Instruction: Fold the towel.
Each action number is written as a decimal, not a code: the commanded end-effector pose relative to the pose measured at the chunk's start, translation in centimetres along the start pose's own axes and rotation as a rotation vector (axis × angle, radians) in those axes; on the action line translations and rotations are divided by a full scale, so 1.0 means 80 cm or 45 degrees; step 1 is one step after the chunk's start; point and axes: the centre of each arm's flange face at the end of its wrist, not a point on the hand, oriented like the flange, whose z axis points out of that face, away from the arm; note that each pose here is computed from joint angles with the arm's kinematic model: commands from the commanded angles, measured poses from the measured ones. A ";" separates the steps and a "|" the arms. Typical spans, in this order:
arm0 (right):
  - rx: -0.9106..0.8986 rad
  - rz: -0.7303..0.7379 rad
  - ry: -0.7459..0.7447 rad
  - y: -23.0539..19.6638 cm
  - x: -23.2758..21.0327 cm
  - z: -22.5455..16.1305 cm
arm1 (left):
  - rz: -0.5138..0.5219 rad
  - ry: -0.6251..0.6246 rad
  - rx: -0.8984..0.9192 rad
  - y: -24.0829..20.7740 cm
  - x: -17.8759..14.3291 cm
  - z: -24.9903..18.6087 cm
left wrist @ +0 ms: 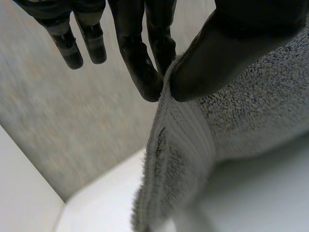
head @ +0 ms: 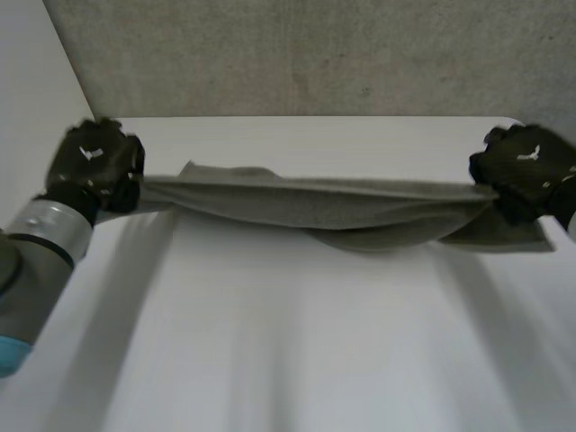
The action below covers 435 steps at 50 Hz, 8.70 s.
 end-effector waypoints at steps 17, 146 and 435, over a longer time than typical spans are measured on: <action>0.188 -0.167 0.013 -0.069 0.038 0.012 | 0.023 0.043 0.116 -0.066 -0.012 0.004; 0.035 -0.225 -0.076 0.102 -0.013 0.214 | -0.061 0.262 -0.172 0.113 0.013 0.150; -0.172 -0.012 -0.195 0.103 0.030 0.126 | -0.143 0.466 -0.335 0.095 0.030 0.129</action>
